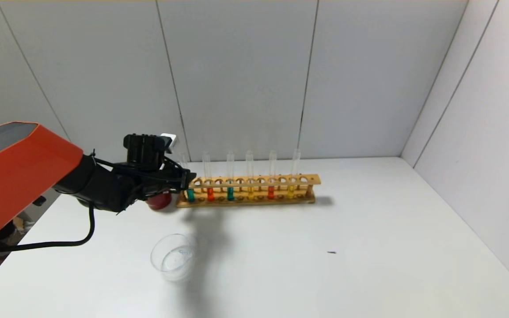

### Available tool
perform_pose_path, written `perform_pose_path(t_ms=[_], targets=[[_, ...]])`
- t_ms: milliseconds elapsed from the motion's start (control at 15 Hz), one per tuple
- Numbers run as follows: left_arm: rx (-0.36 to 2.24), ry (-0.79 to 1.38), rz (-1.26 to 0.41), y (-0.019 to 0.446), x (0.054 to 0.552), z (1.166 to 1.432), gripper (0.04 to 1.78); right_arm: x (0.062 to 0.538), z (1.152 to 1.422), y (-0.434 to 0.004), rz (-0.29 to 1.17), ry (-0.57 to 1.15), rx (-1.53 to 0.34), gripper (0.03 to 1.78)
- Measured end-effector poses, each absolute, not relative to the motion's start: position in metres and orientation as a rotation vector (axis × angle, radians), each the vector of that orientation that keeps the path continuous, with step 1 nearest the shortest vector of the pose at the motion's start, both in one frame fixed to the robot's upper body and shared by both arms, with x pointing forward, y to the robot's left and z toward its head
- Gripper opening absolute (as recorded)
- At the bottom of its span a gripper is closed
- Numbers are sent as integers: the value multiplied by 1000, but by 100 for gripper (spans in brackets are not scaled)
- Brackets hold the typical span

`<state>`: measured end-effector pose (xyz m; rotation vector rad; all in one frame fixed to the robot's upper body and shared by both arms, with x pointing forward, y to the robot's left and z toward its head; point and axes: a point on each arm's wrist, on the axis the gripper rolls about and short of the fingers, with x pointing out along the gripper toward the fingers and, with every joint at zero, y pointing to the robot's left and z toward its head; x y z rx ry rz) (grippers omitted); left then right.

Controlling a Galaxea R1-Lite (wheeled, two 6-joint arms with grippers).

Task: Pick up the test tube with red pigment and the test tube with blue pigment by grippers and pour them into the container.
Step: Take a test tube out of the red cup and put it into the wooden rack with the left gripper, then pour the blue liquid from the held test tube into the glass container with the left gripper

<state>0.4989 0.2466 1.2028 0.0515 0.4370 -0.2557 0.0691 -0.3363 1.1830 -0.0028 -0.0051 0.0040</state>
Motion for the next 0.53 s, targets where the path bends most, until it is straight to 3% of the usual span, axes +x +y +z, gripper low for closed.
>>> perform_pose_path(t_ms=[133, 267, 533], targets=[[52, 438, -258, 246, 499, 1202, 64, 69, 1183, -336, 4, -5, -3, 175], [50, 439, -261, 245, 499, 1202, 37, 69, 1183, -336, 4, -5, -3, 175], [58, 429, -241, 245, 499, 1205, 32, 69, 1183, -336, 4, -5, -3, 175]])
